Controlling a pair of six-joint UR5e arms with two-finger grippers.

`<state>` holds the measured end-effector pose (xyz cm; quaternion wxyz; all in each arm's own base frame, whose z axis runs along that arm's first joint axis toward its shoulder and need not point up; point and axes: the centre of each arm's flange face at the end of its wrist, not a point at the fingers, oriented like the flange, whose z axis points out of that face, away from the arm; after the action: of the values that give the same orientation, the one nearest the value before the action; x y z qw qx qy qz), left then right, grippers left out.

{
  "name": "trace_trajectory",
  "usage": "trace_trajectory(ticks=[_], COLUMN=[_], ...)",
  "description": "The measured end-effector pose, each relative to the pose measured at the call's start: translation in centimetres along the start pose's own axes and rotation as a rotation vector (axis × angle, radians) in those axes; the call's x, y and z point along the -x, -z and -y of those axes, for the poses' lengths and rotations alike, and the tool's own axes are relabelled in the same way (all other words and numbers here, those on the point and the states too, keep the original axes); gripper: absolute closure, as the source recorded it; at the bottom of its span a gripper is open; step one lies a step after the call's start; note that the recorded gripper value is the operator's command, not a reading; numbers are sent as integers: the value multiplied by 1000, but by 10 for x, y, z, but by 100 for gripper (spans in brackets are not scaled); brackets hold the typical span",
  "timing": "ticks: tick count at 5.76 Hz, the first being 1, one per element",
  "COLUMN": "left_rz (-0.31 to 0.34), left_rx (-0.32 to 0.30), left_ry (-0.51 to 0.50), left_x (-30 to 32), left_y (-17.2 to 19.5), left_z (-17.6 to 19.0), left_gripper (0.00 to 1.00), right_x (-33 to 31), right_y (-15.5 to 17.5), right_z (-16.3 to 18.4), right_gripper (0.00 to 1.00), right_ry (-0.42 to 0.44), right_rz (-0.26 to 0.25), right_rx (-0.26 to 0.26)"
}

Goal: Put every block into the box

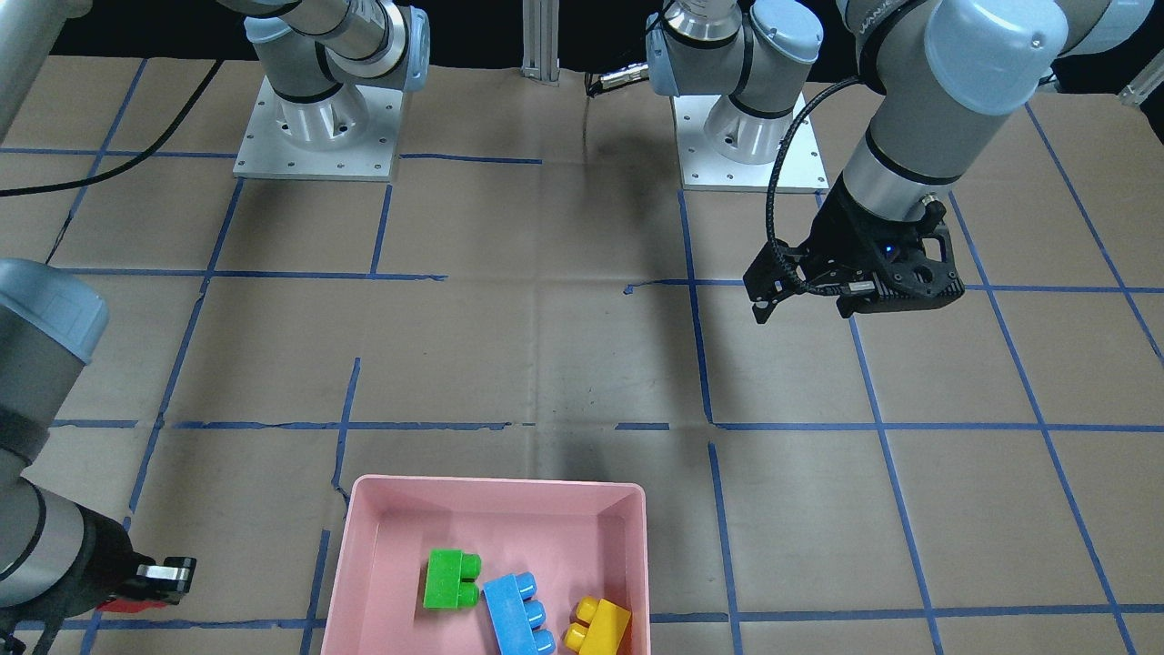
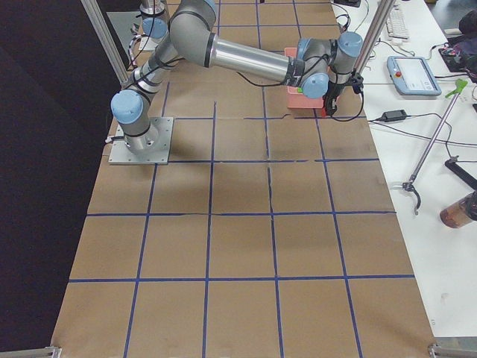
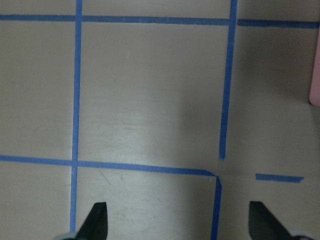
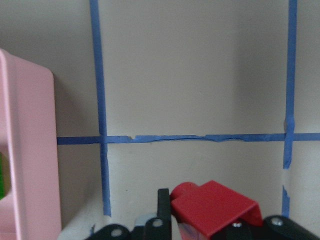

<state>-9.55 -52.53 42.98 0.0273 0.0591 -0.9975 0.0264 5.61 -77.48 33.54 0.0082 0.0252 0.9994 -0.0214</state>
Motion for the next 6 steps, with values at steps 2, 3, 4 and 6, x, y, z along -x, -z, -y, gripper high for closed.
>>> trace_trajectory(ticks=[2,3,4,6], left_rz=[123,147,155,155], left_rx=[9,12,12,9], left_ry=[-69,-99,-116,-120], left_x=[6,-1,-6,-8], left_y=[2,0,-2,-4], left_z=[-2,-3,-3,-2], left_gripper=[0,0,0,0], right_x=[98,147,194,251], right_y=[6,-11,-36,-77], right_z=[-6,-10,-16,-26], right_gripper=[94,94,87,1], right_ry=[-156,-215,-263,-325], right_rz=[55,77,89,101], right_rx=[-20,-23,-26,-32])
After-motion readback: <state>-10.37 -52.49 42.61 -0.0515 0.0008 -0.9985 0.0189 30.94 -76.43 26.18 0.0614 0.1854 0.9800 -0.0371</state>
